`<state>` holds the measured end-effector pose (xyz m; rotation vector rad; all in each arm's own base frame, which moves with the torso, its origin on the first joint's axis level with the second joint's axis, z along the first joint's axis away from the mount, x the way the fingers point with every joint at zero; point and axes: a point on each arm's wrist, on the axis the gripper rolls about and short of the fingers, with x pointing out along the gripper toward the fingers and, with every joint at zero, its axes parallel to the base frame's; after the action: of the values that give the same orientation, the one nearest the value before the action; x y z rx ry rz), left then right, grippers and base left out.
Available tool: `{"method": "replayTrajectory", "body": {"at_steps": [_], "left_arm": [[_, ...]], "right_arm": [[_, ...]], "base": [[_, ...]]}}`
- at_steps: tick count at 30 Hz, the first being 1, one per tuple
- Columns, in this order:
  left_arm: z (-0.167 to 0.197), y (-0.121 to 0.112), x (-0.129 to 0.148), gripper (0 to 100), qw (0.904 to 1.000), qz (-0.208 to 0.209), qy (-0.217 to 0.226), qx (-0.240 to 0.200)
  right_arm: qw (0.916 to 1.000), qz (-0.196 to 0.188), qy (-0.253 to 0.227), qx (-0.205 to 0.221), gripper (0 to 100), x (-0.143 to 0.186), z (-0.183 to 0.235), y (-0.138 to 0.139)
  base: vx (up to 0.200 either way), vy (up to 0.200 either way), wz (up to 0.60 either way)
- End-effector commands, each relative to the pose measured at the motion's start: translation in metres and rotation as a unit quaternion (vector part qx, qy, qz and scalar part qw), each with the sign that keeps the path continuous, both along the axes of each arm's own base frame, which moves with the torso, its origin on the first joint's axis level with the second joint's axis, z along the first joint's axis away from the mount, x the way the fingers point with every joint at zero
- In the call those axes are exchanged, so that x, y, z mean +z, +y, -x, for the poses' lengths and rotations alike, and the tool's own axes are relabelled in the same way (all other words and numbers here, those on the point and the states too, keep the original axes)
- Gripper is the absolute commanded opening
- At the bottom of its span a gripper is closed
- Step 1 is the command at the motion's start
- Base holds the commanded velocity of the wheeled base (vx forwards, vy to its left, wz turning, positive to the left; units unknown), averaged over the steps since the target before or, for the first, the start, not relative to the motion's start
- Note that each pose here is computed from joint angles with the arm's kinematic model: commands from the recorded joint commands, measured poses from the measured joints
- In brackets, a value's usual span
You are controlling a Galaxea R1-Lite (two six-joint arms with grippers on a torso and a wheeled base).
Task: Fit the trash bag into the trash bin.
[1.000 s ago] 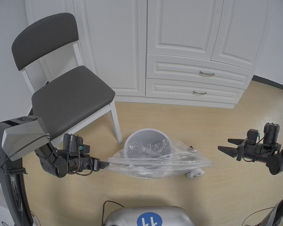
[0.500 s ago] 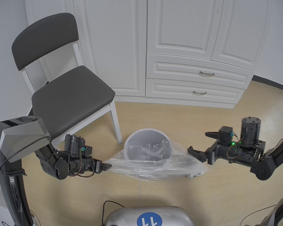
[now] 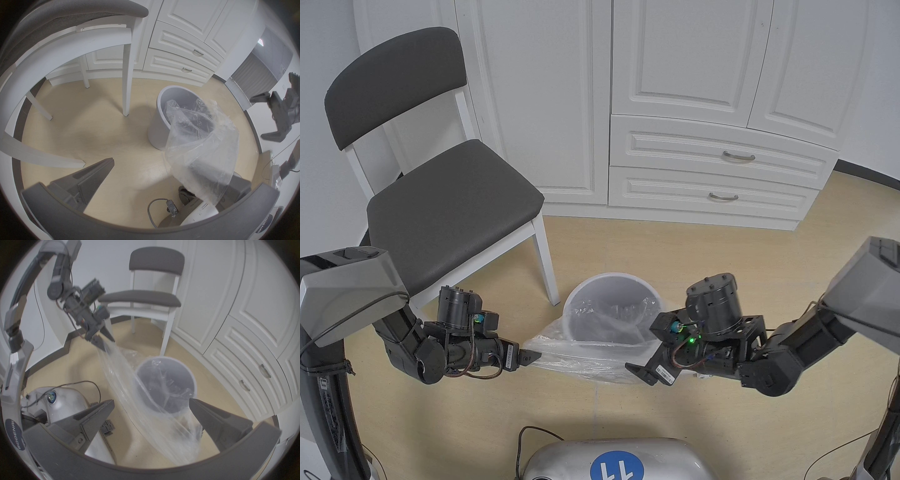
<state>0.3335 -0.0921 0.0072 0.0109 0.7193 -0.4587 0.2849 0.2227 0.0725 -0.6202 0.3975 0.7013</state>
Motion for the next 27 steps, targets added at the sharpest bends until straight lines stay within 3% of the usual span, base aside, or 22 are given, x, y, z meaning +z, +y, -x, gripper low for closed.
{"method": "replayTrajectory", "body": {"at_steps": [1, 21, 22, 27], "left_arm": [[0.0, 0.001, 0.002, 100, 1.0, 0.002, -0.002, 0.002], [-0.003, 0.003, -0.001, 100, 1.0, 0.002, 0.0, 0.007], [-0.003, 0.004, -0.001, 100, 1.0, 0.002, -0.001, 0.008], [-0.006, 0.012, -0.002, 100, 0.9999, 0.002, 0.002, 0.016]], "right_arm": [[0.9991, 0.037, 0.023, 0.0, 100, -0.041, -0.014, 0.019], [0.9982, 0.019, 0.016, -0.055, 100, -0.065, -0.05, 0.033], [0.9977, 0.014, 0.014, -0.065, 0, -0.065, -0.051, 0.034], [0.9983, 0.0, 0.003, -0.059, 0, -0.058, -0.05, 0.049]], "base": [[0.0, 0.0, 0.0], [0.0, 0.0, 0.0], [0.0, 0.0, 0.0], [0.0, 0.0, 0.0]]}}
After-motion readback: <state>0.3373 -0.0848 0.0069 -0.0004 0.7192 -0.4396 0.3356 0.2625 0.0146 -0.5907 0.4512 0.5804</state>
